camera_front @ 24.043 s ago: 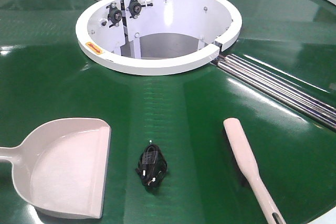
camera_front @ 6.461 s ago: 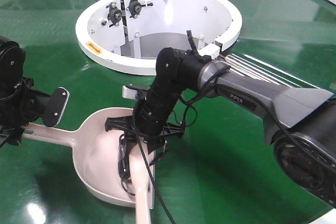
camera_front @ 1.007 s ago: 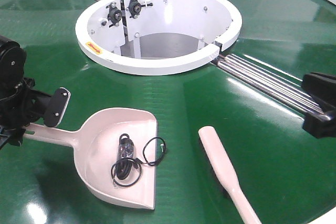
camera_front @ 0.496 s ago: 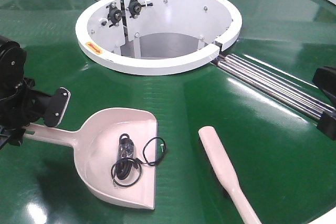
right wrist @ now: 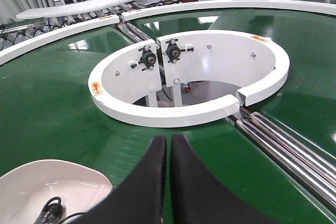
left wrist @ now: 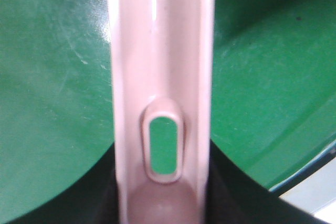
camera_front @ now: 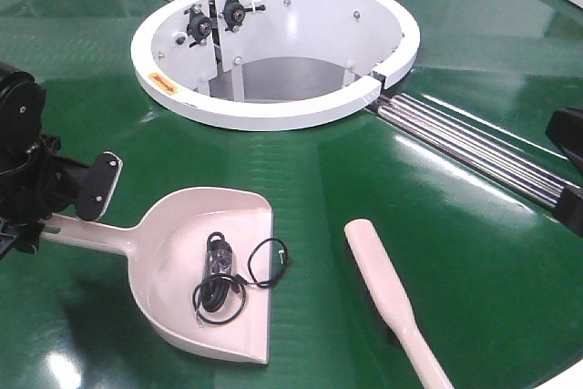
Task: Clean and inspect green conveyor with broom and dustpan
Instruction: 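Open the left gripper off the dustpan handle and lift away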
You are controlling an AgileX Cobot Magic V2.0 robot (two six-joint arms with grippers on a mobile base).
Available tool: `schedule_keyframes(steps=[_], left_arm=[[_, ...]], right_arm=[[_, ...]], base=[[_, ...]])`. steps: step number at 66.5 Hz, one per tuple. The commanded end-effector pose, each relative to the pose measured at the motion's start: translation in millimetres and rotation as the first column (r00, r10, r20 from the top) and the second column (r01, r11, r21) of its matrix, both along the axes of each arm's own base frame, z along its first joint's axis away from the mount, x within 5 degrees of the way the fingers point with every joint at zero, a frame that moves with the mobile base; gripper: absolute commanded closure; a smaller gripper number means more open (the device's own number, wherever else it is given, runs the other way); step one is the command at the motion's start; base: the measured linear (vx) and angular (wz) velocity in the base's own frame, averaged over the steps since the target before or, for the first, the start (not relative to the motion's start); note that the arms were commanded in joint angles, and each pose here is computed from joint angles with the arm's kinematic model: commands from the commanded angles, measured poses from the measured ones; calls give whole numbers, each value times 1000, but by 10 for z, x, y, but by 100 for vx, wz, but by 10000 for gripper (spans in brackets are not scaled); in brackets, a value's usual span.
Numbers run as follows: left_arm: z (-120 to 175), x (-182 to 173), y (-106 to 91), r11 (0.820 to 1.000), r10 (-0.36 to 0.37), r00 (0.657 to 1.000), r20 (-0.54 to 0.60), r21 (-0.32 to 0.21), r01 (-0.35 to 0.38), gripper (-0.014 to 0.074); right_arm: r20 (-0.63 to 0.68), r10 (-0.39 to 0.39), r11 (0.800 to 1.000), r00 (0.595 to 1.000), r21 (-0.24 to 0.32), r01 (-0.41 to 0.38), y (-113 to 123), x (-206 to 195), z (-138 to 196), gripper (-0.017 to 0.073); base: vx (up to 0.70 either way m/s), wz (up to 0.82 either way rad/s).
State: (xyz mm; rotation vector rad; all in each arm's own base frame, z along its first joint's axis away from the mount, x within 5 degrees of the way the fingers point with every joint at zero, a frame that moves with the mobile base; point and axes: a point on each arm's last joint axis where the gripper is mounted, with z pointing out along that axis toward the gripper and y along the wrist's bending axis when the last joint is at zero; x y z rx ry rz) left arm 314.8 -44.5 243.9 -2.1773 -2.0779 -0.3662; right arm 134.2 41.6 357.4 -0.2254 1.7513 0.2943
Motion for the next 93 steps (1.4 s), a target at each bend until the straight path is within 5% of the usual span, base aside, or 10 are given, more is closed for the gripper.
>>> schedule_keyframes(steps=[1,26,39,68,80,93], left_arm=[[172,-21,-26,1000,-12,999,50,-15,13,617],[174,6,-38,999,-19,997,79,-26,21,617],[159,-3,-114,993,12,997,74,-117,-3,616],[155,-43,-102,994,22,999,30,-105,-19,582],[156,-55,-99,994,30,999,20,-102,-28,508],[164,-50,-101,992,59,998,35,-110,-55,333]], right_arm=[[96,-22,999,995,32,19,-19,-2,158,569],[96,-22,999,995,32,19,-19,-2,158,569],[96,-22,999,995,32,19,-19,-2,158,569],[94,-22,999,995,32,19,-18,-3,157,569],[88,-19,999,996,30,17,-17,-4,151,569],[78,-16,1000,997,27,14,-14,-5,141,569]], base=[[0,0],[0,0],[0,0],[0,0],[0,0],[0,0]])
